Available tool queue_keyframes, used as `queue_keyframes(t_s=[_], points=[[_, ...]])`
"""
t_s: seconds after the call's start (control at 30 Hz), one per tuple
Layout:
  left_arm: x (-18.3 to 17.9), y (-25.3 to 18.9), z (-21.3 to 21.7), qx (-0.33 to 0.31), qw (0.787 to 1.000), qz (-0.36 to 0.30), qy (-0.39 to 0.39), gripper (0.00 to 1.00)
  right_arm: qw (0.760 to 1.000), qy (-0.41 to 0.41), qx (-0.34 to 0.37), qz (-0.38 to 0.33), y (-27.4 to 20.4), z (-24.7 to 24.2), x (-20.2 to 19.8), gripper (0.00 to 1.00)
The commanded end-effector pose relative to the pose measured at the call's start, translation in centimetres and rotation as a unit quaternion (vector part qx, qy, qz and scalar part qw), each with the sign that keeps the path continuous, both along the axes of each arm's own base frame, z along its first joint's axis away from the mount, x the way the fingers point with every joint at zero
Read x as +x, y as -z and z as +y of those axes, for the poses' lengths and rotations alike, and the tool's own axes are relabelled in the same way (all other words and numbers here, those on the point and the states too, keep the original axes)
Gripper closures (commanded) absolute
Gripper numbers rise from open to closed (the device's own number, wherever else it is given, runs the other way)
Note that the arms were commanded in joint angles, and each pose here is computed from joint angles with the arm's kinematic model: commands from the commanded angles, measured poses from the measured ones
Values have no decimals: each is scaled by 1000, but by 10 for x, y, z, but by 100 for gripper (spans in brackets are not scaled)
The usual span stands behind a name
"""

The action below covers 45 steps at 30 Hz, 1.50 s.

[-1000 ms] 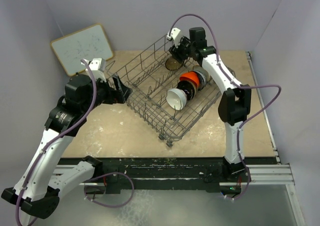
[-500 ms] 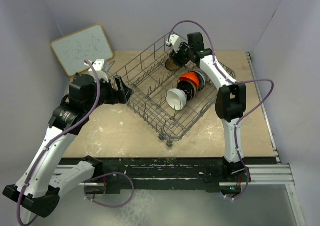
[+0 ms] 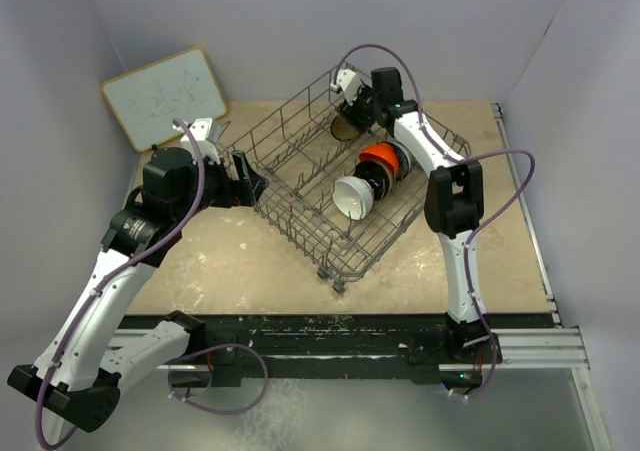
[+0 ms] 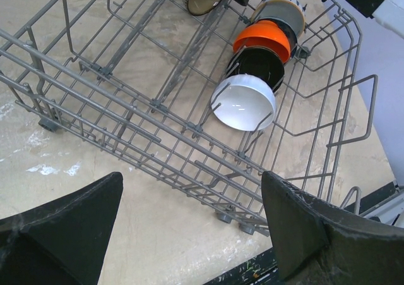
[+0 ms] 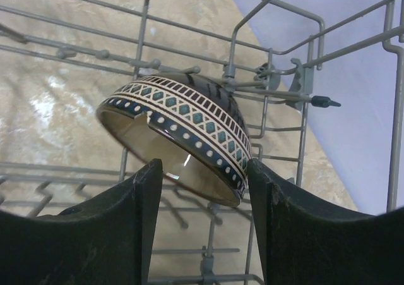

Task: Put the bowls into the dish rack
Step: Adjust the bowl in the dish rack.

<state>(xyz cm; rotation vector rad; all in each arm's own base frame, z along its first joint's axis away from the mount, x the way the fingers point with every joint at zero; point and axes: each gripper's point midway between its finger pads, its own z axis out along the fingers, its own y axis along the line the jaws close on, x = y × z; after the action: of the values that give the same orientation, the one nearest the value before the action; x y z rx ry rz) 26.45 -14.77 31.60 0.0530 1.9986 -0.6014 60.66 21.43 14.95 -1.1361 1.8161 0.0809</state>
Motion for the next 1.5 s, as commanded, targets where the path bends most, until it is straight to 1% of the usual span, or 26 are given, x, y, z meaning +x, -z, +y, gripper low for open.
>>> queue_keyframes(t_s=[0.0, 0.13, 0.2, 0.23, 0.3, 0.33, 0.37, 0.4, 0.6, 0.77, 0.87, 0.9, 0.97, 1.03, 1.1, 1.2, 1.33, 1.43, 1.47], points=[[6, -8, -3, -11, 1000, -20, 0, 7, 1000, 17, 4, -15, -9, -5, 8, 43], [8, -6, -4, -11, 1000, -17, 1, 8, 999, 39, 14, -27, -8, -7, 13, 51], [8, -6, -5, -12, 1000, -17, 3, 8, 997, 57, 25, -44, -16, -9, 18, 58], [8, -6, -6, -13, 1000, -18, 4, 7, 996, 68, 33, -51, -19, -10, 19, 65], [9, -6, -6, -13, 1000, -18, 4, 7, 994, 82, 45, -63, -26, -12, 20, 85], [9, -7, -6, -14, 1000, -19, 4, 7, 992, 88, 53, -69, -31, -12, 21, 92], [9, -6, -6, -13, 1000, -18, 4, 7, 991, 95, 61, -75, -35, -12, 20, 98], [9, -5, -6, -13, 1000, -18, 4, 7, 989, 102, 68, -85, -42, -12, 21, 100], [6, -6, -6, -18, 1000, -19, 6, 7, 970, 160, 109, -144, -84, -19, 18, 100], [3, -10, -5, -24, 999, -24, 6, 7, 947, 216, 125, -202, -128, -20, 8, 100], [0, -13, -4, -27, 999, -29, 6, 7, 928, 264, 138, -224, -147, -16, -2, 100], [-1, -14, -4, -28, 999, -30, 7, 7, 921, 280, 140, -232, -152, -14, -5, 100], [-3, -17, -4, -31, 999, -34, 9, 7, 899, 330, 135, -254, -157, -17, -10, 100], [-6, -20, -4, -34, 999, -37, 11, 7, 870, 388, 133, -272, -163, -25, -15, 100], [-8, -20, -3, -35, 999, -38, 11, 7, 848, 430, 143, -274, -165, -31, -17, 100], [-11, -21, -1, -34, 999, -40, 10, 7, 827, 469, 153, -269, -163, -37, -18, 100], [-13, -21, 1, -32, 999, -42, 9, 7, 797, 504, 158, -293, -170, -45, -29, 100], [-14, -20, 1, -29, 999, -42, 10, 7, 781, 527, 133, -306, -167, -54, -33, 100], [-14, -20, 1, -28, 999, -41, 10, 7, 773, 539, 121, -312, -166, -58, -35, 100]])
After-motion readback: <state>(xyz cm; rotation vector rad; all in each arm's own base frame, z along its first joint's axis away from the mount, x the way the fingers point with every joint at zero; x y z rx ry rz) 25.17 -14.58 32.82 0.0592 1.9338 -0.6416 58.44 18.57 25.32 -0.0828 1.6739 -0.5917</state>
